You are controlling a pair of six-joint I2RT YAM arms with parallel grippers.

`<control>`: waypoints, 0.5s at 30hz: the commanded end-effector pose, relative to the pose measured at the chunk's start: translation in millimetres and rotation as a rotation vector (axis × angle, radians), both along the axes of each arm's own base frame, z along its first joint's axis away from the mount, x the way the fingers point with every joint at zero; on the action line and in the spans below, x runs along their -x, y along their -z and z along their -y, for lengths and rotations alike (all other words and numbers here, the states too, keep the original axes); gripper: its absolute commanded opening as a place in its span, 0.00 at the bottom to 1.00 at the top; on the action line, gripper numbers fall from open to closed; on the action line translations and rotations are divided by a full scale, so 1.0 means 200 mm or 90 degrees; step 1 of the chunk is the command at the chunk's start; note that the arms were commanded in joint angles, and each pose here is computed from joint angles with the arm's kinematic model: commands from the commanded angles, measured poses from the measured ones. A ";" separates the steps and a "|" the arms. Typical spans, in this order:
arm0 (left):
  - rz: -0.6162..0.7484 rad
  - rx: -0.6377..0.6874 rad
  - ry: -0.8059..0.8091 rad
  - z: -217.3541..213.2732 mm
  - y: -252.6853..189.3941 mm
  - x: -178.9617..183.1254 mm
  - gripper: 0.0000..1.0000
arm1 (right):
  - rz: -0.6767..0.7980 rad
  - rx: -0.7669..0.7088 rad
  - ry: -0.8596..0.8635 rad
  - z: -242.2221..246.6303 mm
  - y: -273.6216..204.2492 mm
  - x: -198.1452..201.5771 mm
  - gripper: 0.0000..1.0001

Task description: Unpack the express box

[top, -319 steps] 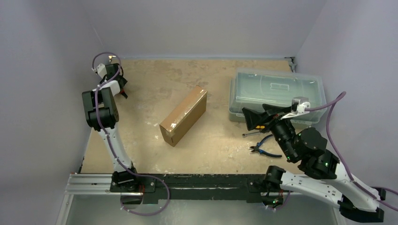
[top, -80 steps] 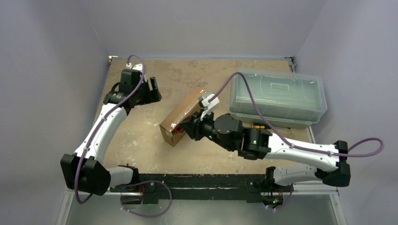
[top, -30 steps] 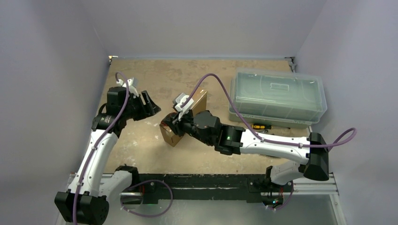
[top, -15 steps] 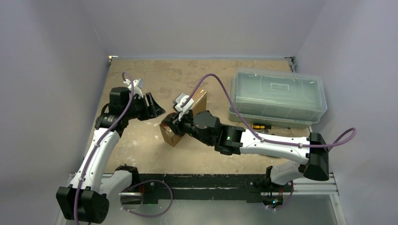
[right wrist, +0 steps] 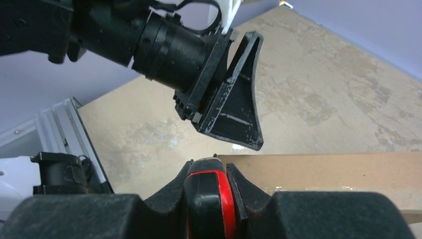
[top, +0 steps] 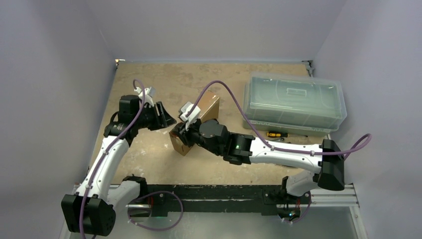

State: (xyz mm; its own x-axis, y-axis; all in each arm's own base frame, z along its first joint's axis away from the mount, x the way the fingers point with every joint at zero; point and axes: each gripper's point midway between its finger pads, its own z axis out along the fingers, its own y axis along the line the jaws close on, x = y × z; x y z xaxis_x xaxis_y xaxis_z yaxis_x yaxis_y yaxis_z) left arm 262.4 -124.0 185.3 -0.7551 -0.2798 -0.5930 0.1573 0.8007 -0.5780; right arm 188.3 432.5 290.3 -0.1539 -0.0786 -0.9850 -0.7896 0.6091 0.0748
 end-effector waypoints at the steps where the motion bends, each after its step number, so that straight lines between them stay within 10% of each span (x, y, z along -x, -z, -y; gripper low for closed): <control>1: 0.025 0.010 0.016 0.02 -0.03 -0.03 0.51 | 0.029 0.004 0.006 -0.01 -0.10 -0.02 0.00; 15: -0.031 -0.013 0.003 0.00 0.10 -0.03 0.48 | 0.040 -0.047 -0.015 0.02 -0.32 0.03 0.00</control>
